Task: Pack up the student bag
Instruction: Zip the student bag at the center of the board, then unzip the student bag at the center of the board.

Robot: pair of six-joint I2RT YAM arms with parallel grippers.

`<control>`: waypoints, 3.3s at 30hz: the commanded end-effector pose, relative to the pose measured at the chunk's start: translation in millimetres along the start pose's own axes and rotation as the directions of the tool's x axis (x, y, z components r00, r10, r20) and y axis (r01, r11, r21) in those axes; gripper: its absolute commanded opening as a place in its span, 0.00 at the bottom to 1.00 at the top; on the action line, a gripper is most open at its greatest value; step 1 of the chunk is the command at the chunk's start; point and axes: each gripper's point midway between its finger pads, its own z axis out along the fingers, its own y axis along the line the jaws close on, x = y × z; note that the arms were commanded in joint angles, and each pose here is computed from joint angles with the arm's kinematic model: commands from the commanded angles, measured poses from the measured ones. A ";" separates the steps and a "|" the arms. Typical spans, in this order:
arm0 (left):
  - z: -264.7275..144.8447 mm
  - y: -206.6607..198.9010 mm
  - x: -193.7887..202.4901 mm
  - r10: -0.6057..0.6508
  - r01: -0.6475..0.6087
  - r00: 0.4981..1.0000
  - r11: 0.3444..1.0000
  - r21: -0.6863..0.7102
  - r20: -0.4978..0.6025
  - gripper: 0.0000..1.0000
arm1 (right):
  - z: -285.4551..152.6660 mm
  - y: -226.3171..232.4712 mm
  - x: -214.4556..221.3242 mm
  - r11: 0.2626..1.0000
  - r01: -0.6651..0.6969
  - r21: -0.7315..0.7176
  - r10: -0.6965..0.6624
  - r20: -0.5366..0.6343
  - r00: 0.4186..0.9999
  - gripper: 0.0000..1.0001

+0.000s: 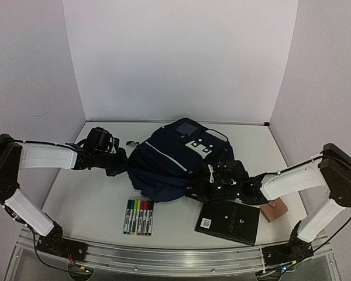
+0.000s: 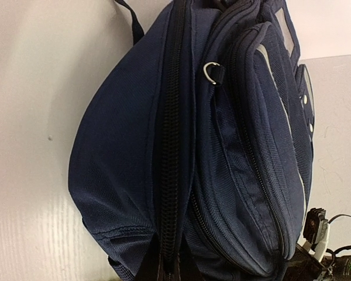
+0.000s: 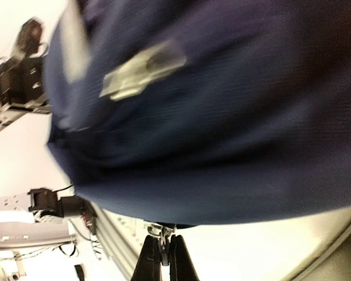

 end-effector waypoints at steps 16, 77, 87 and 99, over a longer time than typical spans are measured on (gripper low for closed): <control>-41.5 13.2 -62.1 0.082 -0.070 0.978 0.995 -0.065 0.192 0.00 | -10.1 -120.2 -77.8 0.971 -0.046 0.233 0.018 0.123 0.992 0.00; -44.0 43.5 -15.9 -0.070 0.071 0.994 0.997 -0.007 0.080 0.86 | -16.7 -19.0 -118.5 0.811 0.551 0.195 -0.550 -0.064 0.833 0.51; -34.7 44.4 -13.7 -0.076 0.076 0.995 0.997 0.003 0.069 0.87 | 7.2 -24.3 -121.0 0.795 0.585 0.162 -0.574 -0.108 0.811 0.49; -18.8 52.5 -10.4 -0.091 0.091 0.995 0.996 0.001 0.044 0.79 | 26.4 -30.0 -119.5 0.804 0.581 0.127 -0.566 -0.141 0.813 0.30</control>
